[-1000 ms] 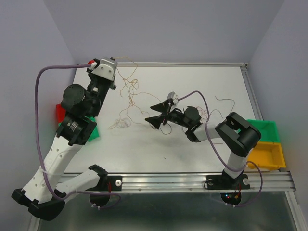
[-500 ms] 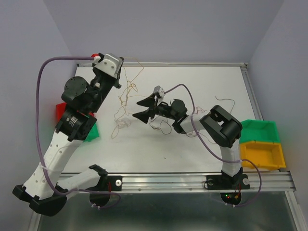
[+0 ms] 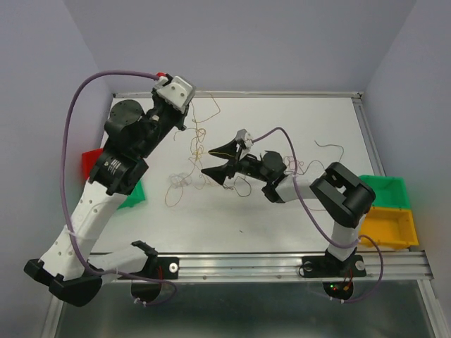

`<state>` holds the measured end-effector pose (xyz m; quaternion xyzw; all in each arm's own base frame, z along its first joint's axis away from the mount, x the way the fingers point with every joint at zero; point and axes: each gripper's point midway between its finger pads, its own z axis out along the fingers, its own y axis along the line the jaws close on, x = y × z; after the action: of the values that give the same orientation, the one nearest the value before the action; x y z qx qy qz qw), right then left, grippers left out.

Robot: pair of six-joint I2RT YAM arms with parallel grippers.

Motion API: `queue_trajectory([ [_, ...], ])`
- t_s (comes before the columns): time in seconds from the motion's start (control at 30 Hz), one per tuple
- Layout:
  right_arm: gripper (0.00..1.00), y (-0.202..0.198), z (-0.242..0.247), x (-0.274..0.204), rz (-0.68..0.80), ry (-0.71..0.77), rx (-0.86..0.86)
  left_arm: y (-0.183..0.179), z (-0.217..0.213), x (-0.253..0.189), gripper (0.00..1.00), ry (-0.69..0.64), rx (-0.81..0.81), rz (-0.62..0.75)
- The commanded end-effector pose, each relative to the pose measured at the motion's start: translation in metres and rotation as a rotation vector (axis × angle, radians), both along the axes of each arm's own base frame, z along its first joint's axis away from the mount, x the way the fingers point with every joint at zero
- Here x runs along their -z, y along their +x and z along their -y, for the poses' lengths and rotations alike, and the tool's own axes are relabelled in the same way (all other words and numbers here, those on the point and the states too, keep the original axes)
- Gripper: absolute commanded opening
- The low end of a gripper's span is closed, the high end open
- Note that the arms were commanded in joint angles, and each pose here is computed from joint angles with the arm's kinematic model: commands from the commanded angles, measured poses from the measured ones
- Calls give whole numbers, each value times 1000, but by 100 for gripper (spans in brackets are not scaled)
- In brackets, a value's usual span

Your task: Untangle the cables

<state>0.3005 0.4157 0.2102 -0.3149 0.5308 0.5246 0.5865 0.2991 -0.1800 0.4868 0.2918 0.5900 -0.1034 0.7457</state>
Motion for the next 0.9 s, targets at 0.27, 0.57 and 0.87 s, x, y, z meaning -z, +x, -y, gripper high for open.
queue_trajectory([
  [0.27,86,-35,47,-105,325,251,83,25,48,96,0,214,138,-166],
  [0.57,86,-14,66,-109,314,266,255,20,66,137,0,293,184,-238],
  [0.87,84,-5,87,-116,329,272,385,27,54,153,0,321,89,-299],
])
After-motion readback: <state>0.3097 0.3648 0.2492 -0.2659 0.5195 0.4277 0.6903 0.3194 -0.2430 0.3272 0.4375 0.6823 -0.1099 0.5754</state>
